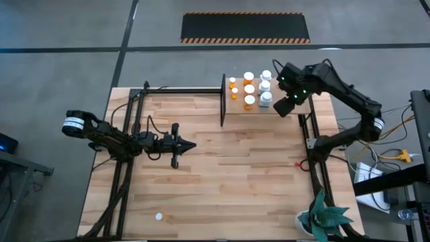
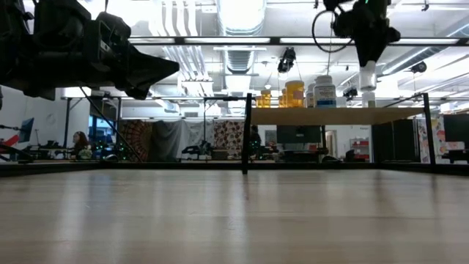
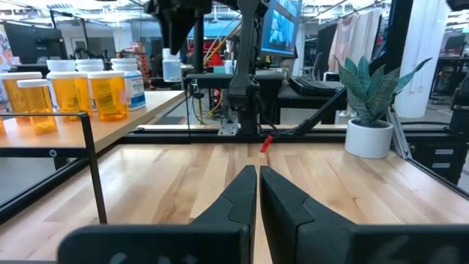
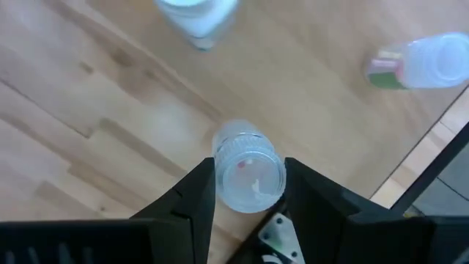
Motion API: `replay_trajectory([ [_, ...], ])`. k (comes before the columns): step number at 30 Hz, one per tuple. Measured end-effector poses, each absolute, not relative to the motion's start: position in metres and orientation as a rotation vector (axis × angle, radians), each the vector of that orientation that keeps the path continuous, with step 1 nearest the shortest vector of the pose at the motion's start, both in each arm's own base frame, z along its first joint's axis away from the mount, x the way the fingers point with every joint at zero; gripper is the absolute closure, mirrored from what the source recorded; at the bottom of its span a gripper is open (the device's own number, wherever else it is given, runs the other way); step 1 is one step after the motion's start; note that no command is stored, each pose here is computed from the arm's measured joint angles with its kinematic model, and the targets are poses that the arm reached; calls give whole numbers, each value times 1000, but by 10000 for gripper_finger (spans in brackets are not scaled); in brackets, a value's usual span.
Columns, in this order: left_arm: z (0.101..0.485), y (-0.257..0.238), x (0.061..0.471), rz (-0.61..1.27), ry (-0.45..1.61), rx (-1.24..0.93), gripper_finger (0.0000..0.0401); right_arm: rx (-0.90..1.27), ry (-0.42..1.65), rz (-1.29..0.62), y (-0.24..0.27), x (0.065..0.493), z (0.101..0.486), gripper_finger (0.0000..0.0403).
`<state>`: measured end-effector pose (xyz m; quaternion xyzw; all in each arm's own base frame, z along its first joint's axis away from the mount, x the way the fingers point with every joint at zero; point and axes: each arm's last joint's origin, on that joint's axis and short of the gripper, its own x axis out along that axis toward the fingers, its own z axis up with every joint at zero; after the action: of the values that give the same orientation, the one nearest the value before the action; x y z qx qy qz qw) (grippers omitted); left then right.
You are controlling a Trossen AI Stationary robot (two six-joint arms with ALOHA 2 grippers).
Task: Pick and place medicine bottles onto shelf by color
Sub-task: Put the transparent pill bottle on the shelf aligned with the other transparent pill bottles
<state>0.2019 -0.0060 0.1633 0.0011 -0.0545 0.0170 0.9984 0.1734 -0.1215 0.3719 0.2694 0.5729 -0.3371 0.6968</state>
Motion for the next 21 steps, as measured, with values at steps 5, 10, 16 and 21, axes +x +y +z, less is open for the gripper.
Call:
replay_trajectory([
  [5, 163, -6, 202, 34, -106, 2, 399, 627, 1330, -784, -146, 176, 358, 266],
  [10, 163, -6, 202, 34, -105, 1, 399, 660, 1356, -813, -168, 179, 346, 266],
  [16, 162, -6, 202, 34, -103, 2, 399, 685, 1360, -832, -184, 183, 337, 266],
  [21, 162, -6, 201, 35, -100, 1, 399, 698, 1357, -845, -189, 181, 335, 266],
])
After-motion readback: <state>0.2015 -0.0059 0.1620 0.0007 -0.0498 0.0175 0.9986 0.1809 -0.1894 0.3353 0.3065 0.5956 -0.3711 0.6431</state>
